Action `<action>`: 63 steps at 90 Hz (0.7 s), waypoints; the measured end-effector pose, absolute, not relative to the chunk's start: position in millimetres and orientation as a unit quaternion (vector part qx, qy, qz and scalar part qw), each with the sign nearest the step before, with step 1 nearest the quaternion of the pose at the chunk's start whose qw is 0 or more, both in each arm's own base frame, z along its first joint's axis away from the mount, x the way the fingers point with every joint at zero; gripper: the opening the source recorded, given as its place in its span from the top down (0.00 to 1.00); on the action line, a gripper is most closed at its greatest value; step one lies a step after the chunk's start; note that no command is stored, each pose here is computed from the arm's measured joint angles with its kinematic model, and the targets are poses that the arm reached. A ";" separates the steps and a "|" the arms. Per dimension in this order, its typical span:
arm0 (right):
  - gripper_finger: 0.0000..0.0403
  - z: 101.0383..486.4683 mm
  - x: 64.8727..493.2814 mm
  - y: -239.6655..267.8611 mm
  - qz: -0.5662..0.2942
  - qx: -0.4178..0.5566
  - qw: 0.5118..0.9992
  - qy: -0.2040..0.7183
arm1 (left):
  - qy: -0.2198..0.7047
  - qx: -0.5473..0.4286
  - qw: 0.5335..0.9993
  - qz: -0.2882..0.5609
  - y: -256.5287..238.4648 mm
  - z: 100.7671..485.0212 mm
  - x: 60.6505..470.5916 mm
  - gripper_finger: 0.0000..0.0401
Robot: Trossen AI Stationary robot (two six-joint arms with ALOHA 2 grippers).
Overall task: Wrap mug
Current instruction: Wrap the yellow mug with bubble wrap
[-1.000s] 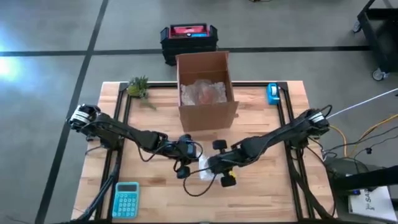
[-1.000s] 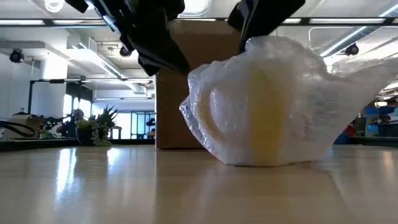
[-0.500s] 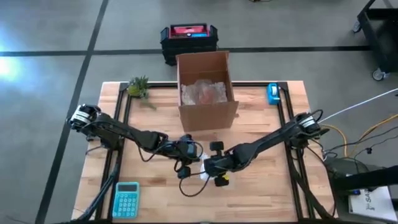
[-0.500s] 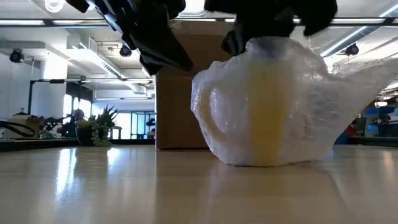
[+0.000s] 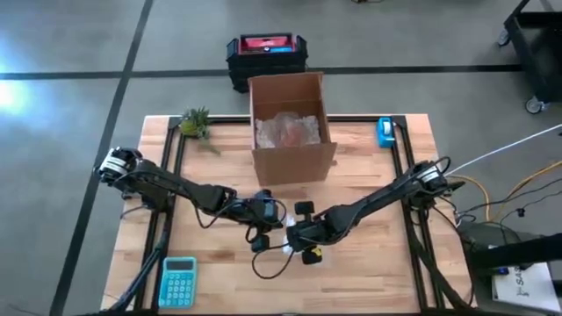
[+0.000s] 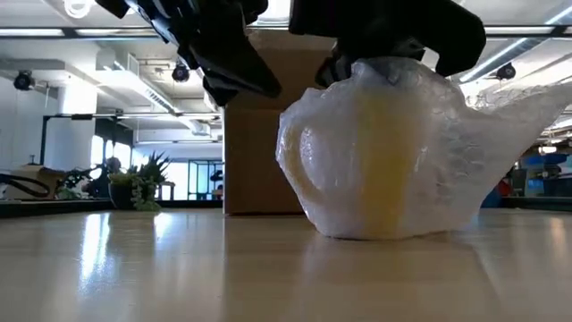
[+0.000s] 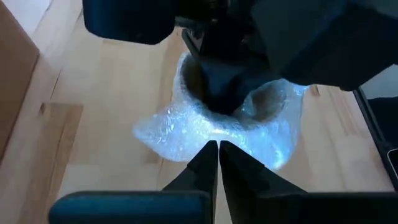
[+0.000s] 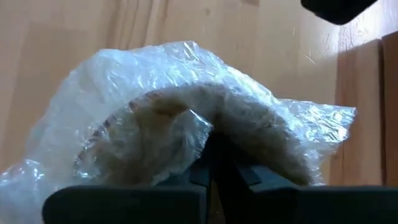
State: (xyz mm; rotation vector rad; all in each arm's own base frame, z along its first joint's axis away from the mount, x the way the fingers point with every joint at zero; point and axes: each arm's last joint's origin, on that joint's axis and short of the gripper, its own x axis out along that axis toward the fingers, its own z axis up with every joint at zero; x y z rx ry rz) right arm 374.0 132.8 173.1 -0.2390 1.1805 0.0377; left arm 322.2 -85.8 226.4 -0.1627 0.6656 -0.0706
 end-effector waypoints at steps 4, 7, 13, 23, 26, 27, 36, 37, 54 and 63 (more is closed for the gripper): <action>0.99 181.5 373.5 132.6 0.019 -0.111 0.826 0.553 | 0.327 -0.078 0.941 -0.035 -85.8 226.2 322.2 0.99; 0.99 192.2 372.9 132.4 0.021 -0.108 0.831 0.545 | 0.326 -0.076 0.941 -0.036 -85.8 226.2 322.2 0.99; 0.99 213.0 371.2 132.1 0.026 -0.099 0.839 0.534 | 0.326 -0.072 0.942 -0.037 -85.7 226.0 322.1 0.99; 0.99 232.4 365.6 131.2 0.058 -0.063 0.838 0.539 | 0.326 -0.071 0.942 -0.038 -85.7 226.0 322.1 0.99; 0.99 233.3 365.5 131.2 0.070 -0.049 0.837 0.540 | 0.327 -0.070 0.942 -0.038 -85.7 225.9 322.1 0.99; 0.99 233.3 365.7 131.2 0.074 -0.044 0.837 0.541 | 0.327 -0.070 0.942 -0.038 -85.7 225.9 322.1 0.99; 0.99 234.7 368.3 130.5 0.073 -0.022 0.843 0.532 | 0.327 -0.071 0.942 -0.038 -85.7 225.9 322.1 0.99; 0.99 234.2 368.7 130.0 0.071 -0.021 0.843 0.532 | 0.326 -0.071 0.942 -0.038 -85.7 226.0 322.1 0.99; 0.99 189.7 380.9 126.1 0.032 -0.038 0.821 0.568 | 0.326 -0.071 0.942 -0.038 -85.8 225.9 322.1 0.99; 0.99 170.6 385.2 127.2 0.029 -0.045 0.808 0.587 | 0.327 -0.071 0.942 -0.038 -85.9 225.7 322.1 0.99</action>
